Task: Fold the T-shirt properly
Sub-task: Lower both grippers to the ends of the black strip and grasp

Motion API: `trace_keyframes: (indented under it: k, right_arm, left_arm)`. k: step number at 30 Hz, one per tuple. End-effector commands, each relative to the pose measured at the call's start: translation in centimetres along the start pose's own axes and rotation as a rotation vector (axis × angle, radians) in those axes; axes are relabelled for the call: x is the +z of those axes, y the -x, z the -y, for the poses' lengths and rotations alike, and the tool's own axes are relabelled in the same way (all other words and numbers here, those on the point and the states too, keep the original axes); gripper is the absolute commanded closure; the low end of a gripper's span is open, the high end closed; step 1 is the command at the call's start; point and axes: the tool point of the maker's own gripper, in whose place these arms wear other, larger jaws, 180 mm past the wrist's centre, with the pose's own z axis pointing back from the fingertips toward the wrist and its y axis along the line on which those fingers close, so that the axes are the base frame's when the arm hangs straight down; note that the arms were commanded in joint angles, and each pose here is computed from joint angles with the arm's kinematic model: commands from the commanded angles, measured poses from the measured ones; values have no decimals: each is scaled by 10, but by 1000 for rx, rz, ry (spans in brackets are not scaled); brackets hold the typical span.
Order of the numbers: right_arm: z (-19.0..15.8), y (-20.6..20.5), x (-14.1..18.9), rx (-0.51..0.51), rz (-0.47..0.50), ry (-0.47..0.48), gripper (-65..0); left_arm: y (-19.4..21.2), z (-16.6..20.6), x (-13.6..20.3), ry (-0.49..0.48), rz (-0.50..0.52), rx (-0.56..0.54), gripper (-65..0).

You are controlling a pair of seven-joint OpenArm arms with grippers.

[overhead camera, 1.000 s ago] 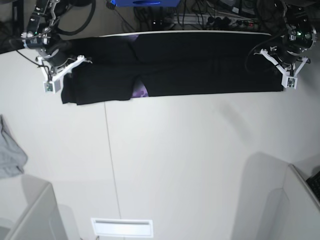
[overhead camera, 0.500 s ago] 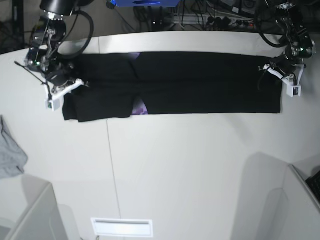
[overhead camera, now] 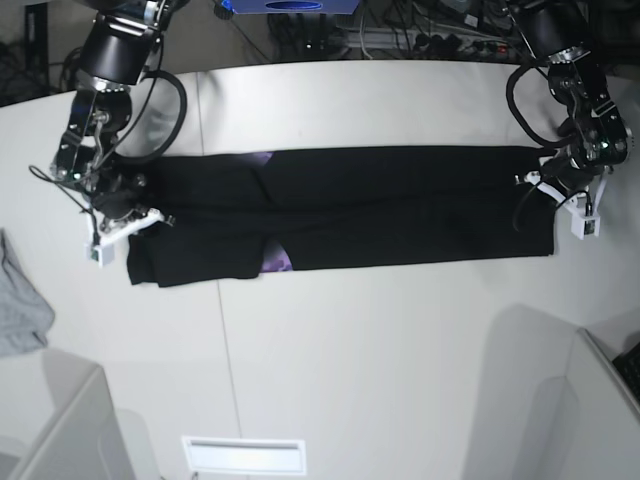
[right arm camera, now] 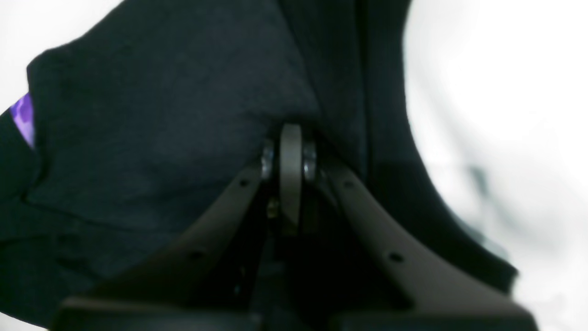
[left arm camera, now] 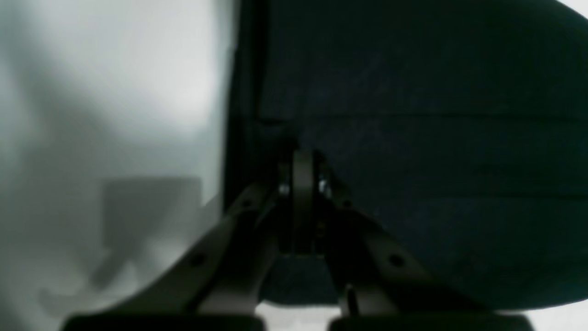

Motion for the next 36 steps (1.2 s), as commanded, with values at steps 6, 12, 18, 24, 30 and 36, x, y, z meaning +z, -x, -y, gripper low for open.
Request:
trace_keyframes:
  k: [6, 12, 18, 24, 30, 36]
  right_arm:
    - [-28, -44, 41, 129, 166, -35, 0]
    - [-50, -44, 83, 198, 243, -44, 0]
    - [-48, -31, 85, 197, 220, -41, 0]
    - [-48, -28, 85, 198, 214, -40, 0]
    - [-52, -25, 83, 206, 204, -51, 0]
    - [-59, -18, 80, 218, 186, -69, 0]
  left_arm:
    - [-55, 1, 42, -42, 167, -97, 0]
    - [-41, -33, 64, -105, 167, -86, 0]
    - [-14, -57, 62, -111, 108, -73, 0]
    - [8, -58, 41, -31, 101, -56, -462]
    - [20, -37, 14, 58, 96, -41, -555]
    - [9, -32, 6, 79, 124, -18, -525]
